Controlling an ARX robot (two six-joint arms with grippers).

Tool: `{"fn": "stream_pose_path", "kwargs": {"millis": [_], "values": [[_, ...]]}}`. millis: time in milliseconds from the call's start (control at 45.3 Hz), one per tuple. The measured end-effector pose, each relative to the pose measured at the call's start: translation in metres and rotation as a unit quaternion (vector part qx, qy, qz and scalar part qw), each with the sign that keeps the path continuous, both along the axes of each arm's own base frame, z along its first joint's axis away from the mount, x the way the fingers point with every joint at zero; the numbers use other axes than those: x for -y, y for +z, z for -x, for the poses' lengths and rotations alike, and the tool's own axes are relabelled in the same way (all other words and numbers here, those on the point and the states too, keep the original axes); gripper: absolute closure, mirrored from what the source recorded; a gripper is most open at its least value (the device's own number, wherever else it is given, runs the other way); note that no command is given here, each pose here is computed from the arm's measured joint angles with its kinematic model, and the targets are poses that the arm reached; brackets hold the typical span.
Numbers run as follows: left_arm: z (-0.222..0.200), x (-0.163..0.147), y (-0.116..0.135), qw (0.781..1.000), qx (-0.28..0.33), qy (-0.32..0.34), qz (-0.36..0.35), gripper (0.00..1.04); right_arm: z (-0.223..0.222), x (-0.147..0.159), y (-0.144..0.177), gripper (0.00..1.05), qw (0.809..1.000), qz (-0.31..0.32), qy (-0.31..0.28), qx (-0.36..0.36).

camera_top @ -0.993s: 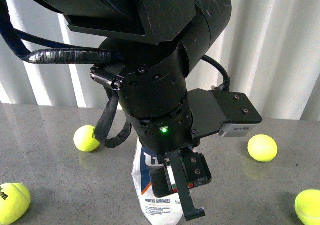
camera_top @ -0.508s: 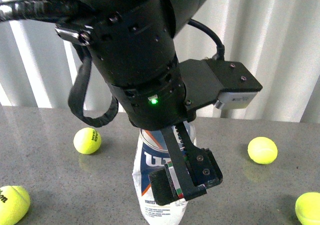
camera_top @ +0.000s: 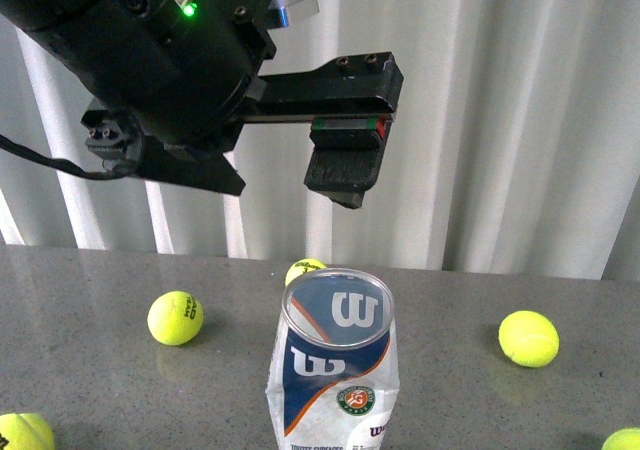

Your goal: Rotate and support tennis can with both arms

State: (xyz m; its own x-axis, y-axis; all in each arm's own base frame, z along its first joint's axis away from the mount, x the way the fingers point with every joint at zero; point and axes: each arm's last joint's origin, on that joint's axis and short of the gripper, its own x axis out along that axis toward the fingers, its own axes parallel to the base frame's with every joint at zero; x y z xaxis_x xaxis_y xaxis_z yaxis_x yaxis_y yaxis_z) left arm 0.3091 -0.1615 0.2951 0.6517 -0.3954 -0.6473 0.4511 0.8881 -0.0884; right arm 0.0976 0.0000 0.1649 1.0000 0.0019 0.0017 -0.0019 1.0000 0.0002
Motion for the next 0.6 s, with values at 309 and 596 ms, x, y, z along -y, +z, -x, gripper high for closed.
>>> {"fn": "stream_pose_path", "kwargs": {"millis": [309, 596], "values": [[0.040, -0.057, -0.036, 0.915, 0.332, 0.225, 0.044, 0.49, 0.000, 0.000, 0.000, 0.07, 1.000, 0.000, -0.001, 0.000], [0.094, -0.111, -0.081, 0.912, 0.338, 0.227, 0.045, 1.02, 0.000, 0.000, 0.000, 0.07, 1.000, 0.000, 0.000, 0.000]]}}
